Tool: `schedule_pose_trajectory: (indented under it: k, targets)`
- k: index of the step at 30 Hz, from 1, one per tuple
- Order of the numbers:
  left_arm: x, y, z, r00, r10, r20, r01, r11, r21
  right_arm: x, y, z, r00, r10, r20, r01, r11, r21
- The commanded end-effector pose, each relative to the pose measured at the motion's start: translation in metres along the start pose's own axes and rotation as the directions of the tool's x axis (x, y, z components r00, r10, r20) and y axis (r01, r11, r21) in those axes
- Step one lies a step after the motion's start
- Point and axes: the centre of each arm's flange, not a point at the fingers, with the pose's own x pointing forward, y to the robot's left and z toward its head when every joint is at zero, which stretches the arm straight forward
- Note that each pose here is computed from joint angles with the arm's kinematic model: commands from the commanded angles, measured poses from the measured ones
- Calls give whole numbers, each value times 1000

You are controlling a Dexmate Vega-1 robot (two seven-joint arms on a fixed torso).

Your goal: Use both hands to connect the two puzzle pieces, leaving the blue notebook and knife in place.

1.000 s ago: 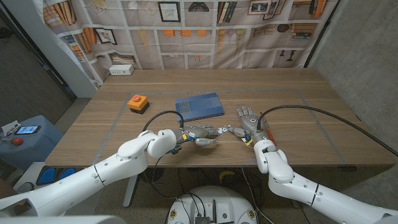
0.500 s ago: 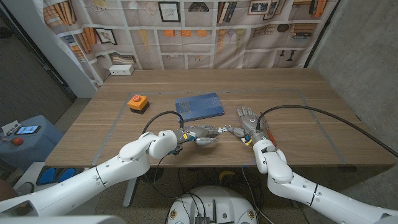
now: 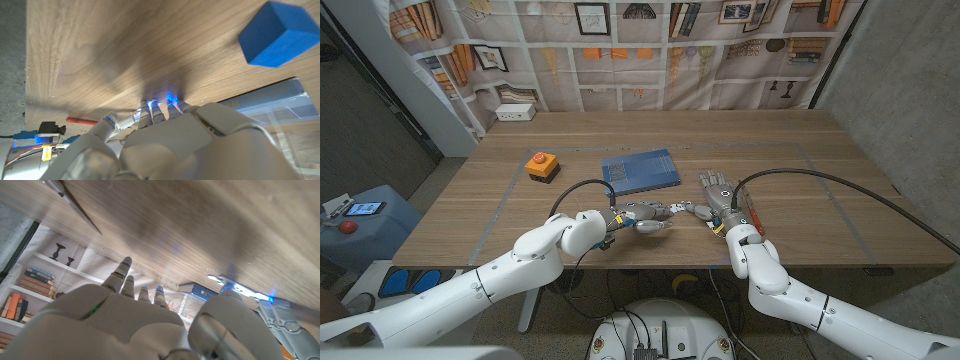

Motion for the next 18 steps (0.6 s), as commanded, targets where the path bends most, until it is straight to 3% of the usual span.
schedule_pose_trajectory:
  k: [1, 18]
  targets:
    - [1, -1, 2, 1000, 4, 1, -4, 1000, -8, 0, 0, 1, 1000, -1, 5, 1, 1000, 5]
    - [2, -2, 2, 1000, 5, -1, -5, 1000, -10, 1, 1, -1, 1000, 3, 9, -4, 1000, 19]
